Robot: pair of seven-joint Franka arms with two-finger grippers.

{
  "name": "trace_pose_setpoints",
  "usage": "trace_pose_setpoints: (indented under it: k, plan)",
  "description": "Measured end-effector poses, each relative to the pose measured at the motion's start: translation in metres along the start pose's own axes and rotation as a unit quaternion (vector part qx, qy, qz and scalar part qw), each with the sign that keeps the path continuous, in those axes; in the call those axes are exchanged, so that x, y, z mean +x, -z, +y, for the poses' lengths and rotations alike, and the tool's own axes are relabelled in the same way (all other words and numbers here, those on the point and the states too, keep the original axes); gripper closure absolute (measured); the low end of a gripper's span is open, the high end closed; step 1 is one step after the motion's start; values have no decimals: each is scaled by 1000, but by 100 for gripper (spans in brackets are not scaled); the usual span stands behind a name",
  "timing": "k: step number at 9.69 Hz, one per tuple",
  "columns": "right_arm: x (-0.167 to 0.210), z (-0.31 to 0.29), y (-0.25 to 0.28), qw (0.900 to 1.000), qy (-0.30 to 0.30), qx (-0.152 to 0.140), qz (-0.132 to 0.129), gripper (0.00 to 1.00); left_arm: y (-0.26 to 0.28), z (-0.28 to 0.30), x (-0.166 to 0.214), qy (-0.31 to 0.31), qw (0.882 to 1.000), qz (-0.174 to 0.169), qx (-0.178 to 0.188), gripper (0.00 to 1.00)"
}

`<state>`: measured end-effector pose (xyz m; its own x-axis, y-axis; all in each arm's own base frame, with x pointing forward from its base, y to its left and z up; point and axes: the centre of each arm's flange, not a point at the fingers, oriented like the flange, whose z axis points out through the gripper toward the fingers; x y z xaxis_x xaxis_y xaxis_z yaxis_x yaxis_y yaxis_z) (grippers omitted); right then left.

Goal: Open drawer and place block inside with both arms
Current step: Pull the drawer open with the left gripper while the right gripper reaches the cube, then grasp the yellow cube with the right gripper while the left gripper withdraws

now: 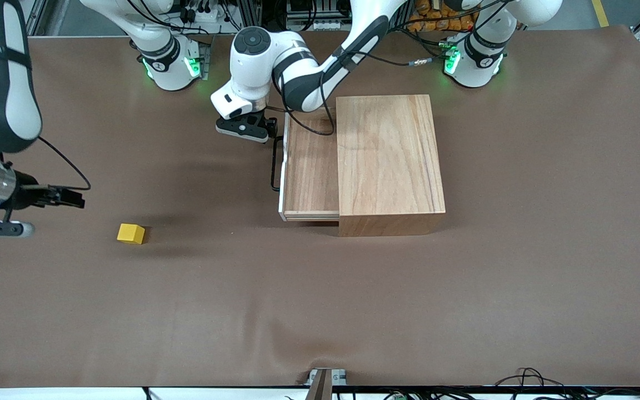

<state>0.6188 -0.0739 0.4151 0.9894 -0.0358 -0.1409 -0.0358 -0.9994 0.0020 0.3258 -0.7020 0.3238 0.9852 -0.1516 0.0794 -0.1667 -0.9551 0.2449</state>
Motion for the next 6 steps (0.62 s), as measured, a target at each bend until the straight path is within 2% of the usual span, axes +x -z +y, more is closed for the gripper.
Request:
trace_pose_setpoints:
  k: [3,6]
  plan:
    - [21,2,-54,1000,0,0,-11,0,20,8,3,10,1000,-5,-18,0]
    - [32,0,-88,1000,3,0,-7,0,97,-14,39,34,999,-1,1,0]
